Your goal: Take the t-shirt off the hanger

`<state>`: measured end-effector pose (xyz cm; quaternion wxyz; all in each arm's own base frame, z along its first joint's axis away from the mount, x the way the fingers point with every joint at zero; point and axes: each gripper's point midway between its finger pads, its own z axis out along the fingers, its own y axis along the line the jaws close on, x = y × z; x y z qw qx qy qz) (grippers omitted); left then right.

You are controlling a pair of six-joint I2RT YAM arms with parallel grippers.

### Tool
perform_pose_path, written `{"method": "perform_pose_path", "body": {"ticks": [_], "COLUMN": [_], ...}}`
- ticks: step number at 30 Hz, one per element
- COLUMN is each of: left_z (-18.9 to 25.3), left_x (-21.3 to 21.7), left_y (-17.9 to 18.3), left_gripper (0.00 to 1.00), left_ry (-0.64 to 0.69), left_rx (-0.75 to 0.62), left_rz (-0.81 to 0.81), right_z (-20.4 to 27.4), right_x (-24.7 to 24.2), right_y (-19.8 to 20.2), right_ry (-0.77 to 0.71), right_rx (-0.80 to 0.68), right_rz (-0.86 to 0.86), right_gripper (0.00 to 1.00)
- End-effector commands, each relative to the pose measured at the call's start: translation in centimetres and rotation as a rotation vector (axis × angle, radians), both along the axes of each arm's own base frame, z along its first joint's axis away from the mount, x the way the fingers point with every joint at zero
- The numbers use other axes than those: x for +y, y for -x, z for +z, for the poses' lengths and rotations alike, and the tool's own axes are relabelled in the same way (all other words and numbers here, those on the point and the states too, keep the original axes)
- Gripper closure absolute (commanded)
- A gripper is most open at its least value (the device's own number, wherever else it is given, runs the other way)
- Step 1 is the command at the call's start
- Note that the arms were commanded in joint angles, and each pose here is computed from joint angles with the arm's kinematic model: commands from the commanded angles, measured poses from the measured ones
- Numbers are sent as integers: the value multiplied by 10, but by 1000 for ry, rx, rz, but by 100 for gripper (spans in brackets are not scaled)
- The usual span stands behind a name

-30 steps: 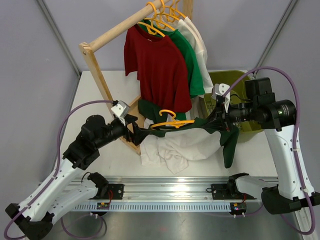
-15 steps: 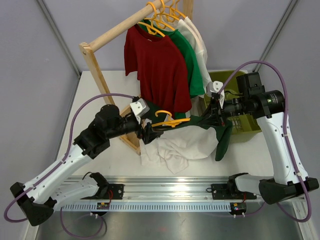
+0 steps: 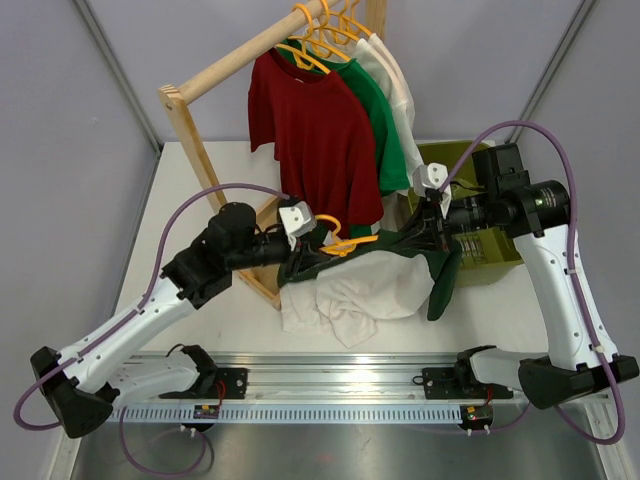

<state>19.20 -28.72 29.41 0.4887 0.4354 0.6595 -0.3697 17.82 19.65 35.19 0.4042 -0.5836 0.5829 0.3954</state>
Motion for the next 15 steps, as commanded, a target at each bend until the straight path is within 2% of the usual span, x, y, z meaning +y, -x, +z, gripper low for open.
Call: {"method": "perform_pose_path", "body": {"ticks": [1,3,5,8,9,13,15], "left_z": [43,44,45,45,40,31,29], "left_x": [-5,-4,0,6,9,23,36], "left_y": [0,2,5,3,-1,-10,-15], "left_gripper": [86,100,100,100,100,100,100], "left_ry": [84,83,90,102,93,95,95], "left_rx": [-96,-100,-99,-74,-69,-74,-91], "left_rz": [-24,-28,-24,27,64,167,241], "right_z": [9,7,4,0,-1,5,8], "right_x": [-3,-3,-3,-3,-4,-4,-7], "right_y": [41,38,34,22,18,-2,-6], "right_ry": [-15,-8,-1,9,15,2,4], "right_rx": [136,130,134,163,162,120,97], "right_rz": [42,23,4,-66,-89,-192,-236], "right_gripper": [100,100,100,80,62,26,21]}}
